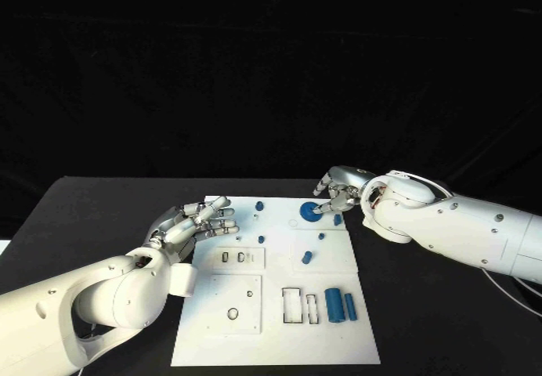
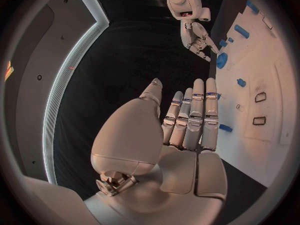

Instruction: Assemble the parts on the task board

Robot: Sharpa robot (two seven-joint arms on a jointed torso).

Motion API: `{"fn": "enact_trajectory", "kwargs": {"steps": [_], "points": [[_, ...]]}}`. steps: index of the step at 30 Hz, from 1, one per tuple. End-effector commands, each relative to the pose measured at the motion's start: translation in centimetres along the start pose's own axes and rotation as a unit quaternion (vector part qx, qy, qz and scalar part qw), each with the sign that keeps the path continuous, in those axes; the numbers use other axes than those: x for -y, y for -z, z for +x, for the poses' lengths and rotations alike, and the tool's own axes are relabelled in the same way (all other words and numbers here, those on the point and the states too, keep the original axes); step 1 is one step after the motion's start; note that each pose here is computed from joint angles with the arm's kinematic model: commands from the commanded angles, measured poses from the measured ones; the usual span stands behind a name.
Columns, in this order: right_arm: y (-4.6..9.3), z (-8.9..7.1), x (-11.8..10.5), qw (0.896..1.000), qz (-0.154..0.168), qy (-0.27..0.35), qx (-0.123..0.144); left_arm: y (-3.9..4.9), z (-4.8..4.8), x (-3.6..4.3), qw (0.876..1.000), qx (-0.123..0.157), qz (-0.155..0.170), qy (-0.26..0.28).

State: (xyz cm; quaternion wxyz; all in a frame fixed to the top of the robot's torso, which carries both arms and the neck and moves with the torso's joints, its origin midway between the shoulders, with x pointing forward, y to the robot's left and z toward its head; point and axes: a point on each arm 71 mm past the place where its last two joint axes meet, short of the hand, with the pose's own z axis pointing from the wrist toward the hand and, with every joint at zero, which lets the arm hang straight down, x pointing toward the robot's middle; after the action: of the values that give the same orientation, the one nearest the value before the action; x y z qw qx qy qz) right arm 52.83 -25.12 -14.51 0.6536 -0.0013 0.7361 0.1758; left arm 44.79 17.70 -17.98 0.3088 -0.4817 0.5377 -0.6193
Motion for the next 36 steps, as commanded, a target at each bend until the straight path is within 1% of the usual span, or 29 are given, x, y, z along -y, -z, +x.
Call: {"fn": "enact_trajectory", "kwargs": {"steps": [1, 6, 12, 20, 28, 36], "points": [[-0.3, 0.6, 0.0, 1.0, 0.008, 0.02, -0.016, 0.01, 0.28, 0.12, 1.0, -0.013, 0.004, 0.001], [-0.6, 1.1, -0.3, 1.0, 0.005, 0.025, -0.015, 0.0, 0.29, 0.11, 1.0, -0.014, 0.004, 0.001], [-0.9, 1.6, -0.7, 0.999, 0.002, 0.029, -0.023, -0.01, 0.25, 0.11, 1.0, -0.014, 0.004, 0.0], [-1.1, 2.0, -0.4, 0.999, 0.015, 0.032, -0.037, -0.03, 0.21, 0.1, 1.0, -0.013, 0.004, -0.001], [-1.2, 2.3, -0.4, 0.998, 0.019, 0.032, -0.045, -0.05, 0.2, 0.1, 1.0, -0.013, 0.004, -0.001], [-1.3, 2.4, -0.1, 0.998, 0.025, 0.041, -0.044, -0.03, 0.13, 0.1, 1.0, -0.012, 0.004, -0.002]]}}
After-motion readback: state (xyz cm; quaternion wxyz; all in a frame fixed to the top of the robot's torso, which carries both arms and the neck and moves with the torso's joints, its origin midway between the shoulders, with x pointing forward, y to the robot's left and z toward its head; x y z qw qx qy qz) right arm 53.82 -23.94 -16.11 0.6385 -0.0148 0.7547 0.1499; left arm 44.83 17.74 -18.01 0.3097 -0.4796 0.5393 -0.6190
